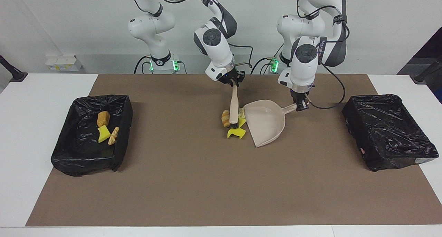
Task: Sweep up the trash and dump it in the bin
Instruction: 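Sweep the yellow sponges and rolls into the dustpan with the right gripper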
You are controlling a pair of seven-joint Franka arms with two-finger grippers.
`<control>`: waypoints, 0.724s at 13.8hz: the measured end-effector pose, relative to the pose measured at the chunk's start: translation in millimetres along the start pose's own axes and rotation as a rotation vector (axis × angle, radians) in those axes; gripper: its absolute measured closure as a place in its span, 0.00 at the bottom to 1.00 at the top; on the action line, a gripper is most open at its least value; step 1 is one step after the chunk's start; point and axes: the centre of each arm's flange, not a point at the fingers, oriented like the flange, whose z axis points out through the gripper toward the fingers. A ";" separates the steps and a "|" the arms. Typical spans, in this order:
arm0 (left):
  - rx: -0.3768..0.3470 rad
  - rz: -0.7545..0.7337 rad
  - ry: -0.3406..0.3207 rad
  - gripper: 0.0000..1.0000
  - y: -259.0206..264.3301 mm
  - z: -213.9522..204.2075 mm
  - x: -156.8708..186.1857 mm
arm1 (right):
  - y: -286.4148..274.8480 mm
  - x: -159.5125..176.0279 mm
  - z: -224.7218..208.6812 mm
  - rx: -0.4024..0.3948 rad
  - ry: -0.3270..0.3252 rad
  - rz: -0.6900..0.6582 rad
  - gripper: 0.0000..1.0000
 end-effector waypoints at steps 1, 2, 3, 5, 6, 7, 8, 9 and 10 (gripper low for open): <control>-0.002 -0.002 0.000 0.67 0.0 1.5 -0.9 | -8.5 -4.4 0.1 0.007 -0.002 -0.015 0.74; -0.003 -0.004 -0.001 0.67 -0.2 2.6 -2.2 | -17.1 -11.4 0.0 0.013 -0.004 -0.028 0.74; -0.006 -0.006 -0.001 0.67 -0.3 3.7 -3.3 | -27.3 -20.7 -1.0 0.020 -0.006 -0.039 0.74; -0.009 -0.015 -0.001 0.67 -1.7 6.0 -7.1 | -47.8 -40.8 -5.5 0.031 -0.016 -0.053 0.74; -0.011 -0.022 0.002 0.67 -3.1 7.1 -9.8 | -52.8 -46.7 -11.1 0.028 -0.027 -0.061 0.74; -0.012 -0.028 0.005 0.67 -4.3 7.7 -11.9 | -53.0 -48.7 -20.4 0.017 -0.041 -0.066 0.74; -0.013 -0.035 0.010 0.67 -5.3 8.0 -13.4 | -48.1 -46.4 -31.1 -0.004 -0.053 -0.064 0.74; -0.017 -0.046 0.022 0.67 -6.5 8.1 -14.9 | -38.8 -40.1 -40.6 -0.040 -0.059 -0.061 0.74; -0.020 -0.062 0.039 0.67 -8.3 8.6 -17.1 | -27.5 -32.0 -45.8 -0.080 -0.060 -0.057 0.74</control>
